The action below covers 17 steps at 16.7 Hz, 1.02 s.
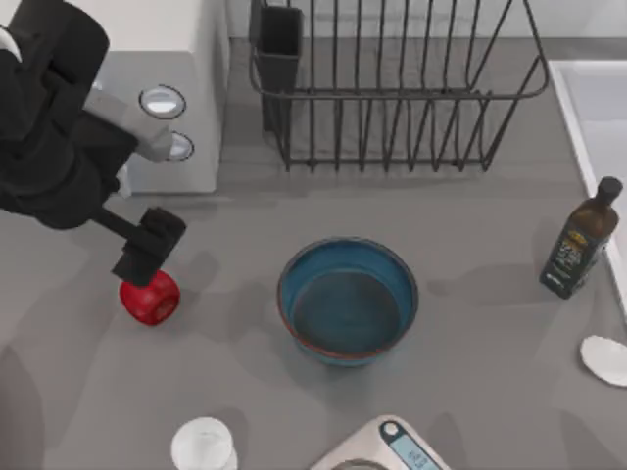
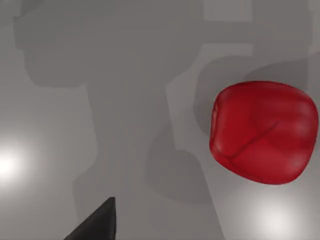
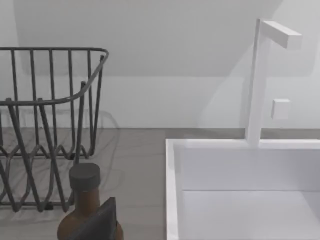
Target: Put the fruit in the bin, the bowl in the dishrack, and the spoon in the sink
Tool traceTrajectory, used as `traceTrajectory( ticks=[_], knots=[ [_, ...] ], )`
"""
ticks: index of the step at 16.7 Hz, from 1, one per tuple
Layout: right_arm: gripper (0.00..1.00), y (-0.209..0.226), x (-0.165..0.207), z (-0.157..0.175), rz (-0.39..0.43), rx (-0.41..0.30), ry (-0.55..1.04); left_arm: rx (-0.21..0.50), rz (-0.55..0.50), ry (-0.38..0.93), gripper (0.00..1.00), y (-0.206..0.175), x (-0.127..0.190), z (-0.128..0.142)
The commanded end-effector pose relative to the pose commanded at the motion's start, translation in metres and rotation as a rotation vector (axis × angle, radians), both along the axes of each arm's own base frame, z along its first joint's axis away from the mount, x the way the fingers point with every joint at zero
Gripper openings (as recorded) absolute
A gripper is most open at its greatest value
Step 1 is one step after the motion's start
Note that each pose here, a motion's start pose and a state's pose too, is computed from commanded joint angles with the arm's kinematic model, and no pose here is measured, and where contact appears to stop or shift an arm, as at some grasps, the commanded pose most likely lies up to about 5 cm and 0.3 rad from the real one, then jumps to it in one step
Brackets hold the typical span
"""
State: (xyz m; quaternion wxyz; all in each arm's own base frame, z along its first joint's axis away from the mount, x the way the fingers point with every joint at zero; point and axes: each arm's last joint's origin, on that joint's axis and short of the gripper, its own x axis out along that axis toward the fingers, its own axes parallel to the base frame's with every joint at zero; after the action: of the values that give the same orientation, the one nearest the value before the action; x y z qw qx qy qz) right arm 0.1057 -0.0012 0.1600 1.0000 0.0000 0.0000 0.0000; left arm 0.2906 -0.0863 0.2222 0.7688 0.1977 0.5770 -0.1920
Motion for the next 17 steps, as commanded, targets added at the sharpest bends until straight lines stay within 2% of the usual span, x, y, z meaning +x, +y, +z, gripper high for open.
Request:
traceTrajectory(
  ticks=[3,6,13,17],
  knots=[
    [1.00,0.000,0.000,0.000,0.000,0.000,0.000,0.066,-0.071,0.164,1.00,-0.021,0.027,-0.023],
    [1.00,0.000,0.000,0.000,0.000,0.000,0.000,0.109,-0.112,0.262,1.00,-0.032,0.042,-0.039],
    [1.00,0.000,0.000,0.000,0.000,0.000,0.000,0.120,-0.117,0.286,1.00,-0.033,0.045,-0.044],
    [1.00,0.000,0.000,0.000,0.000,0.000,0.000,0.120,-0.122,0.284,1.00,-0.034,0.046,-0.074]
  ],
)
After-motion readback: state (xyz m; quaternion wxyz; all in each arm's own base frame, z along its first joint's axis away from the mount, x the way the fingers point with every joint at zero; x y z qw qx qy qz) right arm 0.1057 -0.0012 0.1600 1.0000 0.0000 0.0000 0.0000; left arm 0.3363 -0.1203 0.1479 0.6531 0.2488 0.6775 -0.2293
